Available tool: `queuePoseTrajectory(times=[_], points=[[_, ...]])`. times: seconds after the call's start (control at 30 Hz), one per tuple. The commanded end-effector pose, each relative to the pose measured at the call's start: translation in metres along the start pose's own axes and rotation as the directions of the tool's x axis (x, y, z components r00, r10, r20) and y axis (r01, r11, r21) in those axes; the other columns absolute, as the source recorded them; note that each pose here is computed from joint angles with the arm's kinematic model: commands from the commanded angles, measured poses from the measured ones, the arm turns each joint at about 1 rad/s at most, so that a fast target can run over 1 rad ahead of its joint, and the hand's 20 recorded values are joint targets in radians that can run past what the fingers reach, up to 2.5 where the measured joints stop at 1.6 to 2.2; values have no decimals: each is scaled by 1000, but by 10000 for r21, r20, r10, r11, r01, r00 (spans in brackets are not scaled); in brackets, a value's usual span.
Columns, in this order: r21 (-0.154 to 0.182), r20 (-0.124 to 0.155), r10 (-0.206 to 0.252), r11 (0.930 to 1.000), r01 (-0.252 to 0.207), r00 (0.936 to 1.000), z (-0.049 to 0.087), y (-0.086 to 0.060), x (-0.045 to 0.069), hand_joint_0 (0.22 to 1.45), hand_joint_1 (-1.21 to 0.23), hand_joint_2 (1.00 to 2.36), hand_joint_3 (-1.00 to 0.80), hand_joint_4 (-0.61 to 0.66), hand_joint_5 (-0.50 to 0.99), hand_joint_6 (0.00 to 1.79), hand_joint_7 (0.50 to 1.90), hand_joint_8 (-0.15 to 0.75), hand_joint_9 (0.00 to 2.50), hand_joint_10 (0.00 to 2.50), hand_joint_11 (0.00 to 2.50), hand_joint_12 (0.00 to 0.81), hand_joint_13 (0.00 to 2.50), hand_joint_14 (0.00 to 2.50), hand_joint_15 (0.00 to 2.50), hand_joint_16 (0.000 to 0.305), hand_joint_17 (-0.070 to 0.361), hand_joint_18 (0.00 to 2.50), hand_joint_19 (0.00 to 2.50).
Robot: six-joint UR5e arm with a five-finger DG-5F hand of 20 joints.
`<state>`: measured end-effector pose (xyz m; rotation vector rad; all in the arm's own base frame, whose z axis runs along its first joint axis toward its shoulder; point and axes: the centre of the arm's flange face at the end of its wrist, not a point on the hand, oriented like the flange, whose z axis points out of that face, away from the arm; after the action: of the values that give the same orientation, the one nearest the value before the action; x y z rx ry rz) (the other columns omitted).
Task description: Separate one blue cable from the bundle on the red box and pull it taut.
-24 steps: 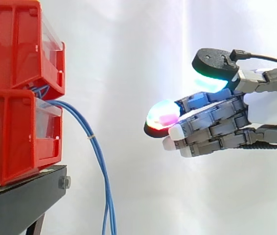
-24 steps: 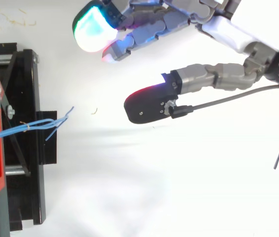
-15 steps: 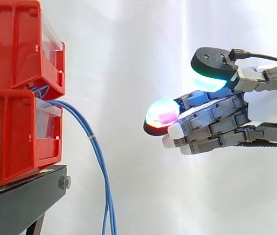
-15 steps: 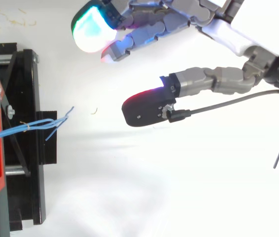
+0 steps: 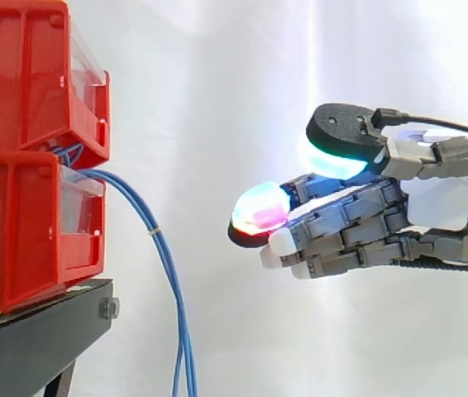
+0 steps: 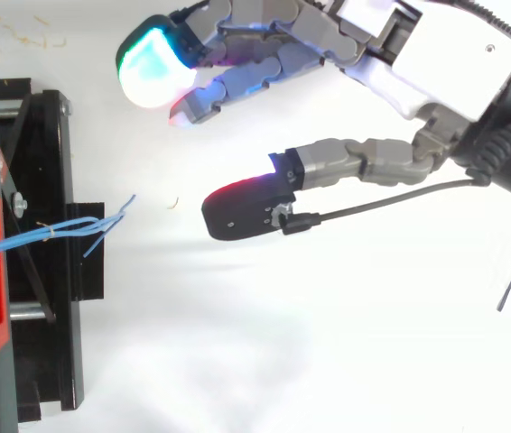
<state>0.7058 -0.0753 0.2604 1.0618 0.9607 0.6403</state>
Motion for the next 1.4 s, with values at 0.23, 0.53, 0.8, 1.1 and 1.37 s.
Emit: queuePoseTrajectory(times=[0.23, 0.53, 0.8, 1.1, 1.37], points=[[-69, 104, 158, 9999, -157, 9998, 22, -29, 32, 565, -704, 1000, -500, 364, -142, 502, 769, 354, 889, 7, 256, 331, 564, 0, 81, 29, 65, 359, 0], [40, -146, 658, 9978, -657, 9977, 40, -72, 79, 557, -708, 1000, -500, 390, -115, 503, 865, 353, 884, 10, 278, 381, 544, 4, 116, 42, 94, 372, 76], [-25, -397, 699, 9975, -700, 9968, 35, -65, 94, 549, -723, 1000, -500, 382, -87, 504, 999, 348, 889, 8, 290, 388, 519, 4, 132, 49, 110, 406, 126], [-27, -557, 803, 9967, -806, 9952, 30, -60, 104, 571, -730, 1002, -470, 246, -60, 501, 1335, 349, 891, 9, 316, 385, 517, 4, 139, 48, 107, 419, 147], [-99, -592, 855, 9962, -863, 9946, 30, -55, 108, 580, -738, 1011, -355, 189, -98, 660, 1246, 351, 900, 10, 360, 389, 525, 5, 141, 47, 106, 432, 152]])
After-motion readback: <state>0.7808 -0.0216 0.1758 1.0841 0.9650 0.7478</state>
